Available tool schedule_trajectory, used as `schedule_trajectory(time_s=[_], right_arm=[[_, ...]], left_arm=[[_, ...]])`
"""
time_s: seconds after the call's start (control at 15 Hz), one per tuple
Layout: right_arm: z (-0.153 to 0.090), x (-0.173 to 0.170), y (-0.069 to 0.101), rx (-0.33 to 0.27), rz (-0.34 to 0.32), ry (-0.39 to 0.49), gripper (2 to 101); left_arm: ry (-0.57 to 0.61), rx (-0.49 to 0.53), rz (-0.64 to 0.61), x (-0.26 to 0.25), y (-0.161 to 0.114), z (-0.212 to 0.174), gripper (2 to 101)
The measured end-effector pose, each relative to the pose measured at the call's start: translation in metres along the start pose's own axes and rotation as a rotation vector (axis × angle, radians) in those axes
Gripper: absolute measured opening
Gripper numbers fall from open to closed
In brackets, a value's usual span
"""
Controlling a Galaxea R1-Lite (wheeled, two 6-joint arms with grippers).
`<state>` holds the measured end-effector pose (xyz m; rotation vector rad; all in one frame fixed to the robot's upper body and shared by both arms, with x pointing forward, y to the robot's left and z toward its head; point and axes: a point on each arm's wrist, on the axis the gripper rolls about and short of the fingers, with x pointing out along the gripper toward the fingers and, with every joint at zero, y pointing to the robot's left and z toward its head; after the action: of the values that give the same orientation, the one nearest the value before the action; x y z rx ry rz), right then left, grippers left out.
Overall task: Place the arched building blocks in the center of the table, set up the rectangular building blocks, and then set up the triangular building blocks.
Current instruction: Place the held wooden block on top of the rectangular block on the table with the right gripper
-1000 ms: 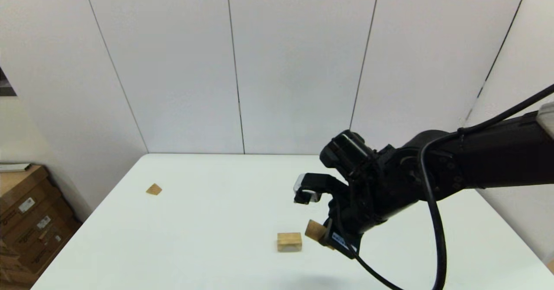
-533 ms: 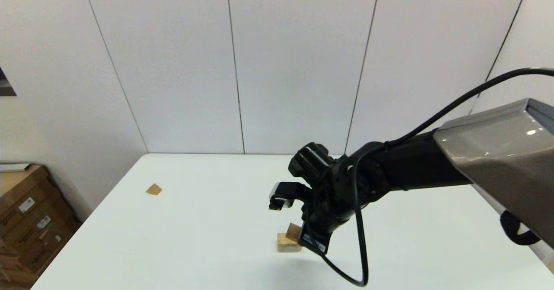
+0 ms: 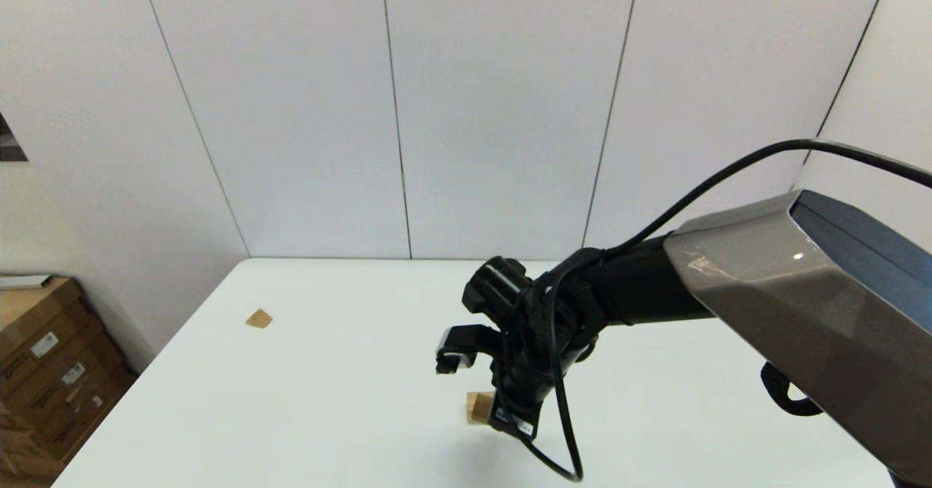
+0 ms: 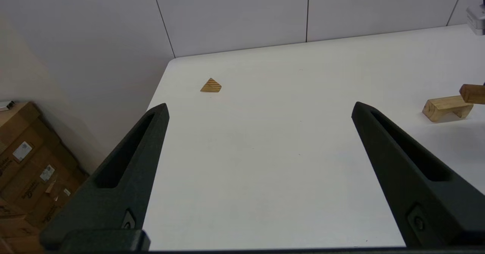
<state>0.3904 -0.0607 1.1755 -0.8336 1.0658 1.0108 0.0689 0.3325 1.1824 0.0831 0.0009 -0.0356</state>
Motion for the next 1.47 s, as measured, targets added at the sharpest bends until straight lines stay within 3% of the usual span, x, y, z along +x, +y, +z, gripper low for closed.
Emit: schedule_trajectory(time_s=[0.33,1.47], right_arm=[[0.007,0.002,-0.013,0.011,-0.004,-0.013,24.1],[0.009,0.027,-0.029,0.028,-0.004,0.001,24.1]], left_arm=[[0.0,0.001,0.0,0.0,0.0,0.0,97.8],[0.0,0.0,0.001,0.0,0.0,0.0,97.8]])
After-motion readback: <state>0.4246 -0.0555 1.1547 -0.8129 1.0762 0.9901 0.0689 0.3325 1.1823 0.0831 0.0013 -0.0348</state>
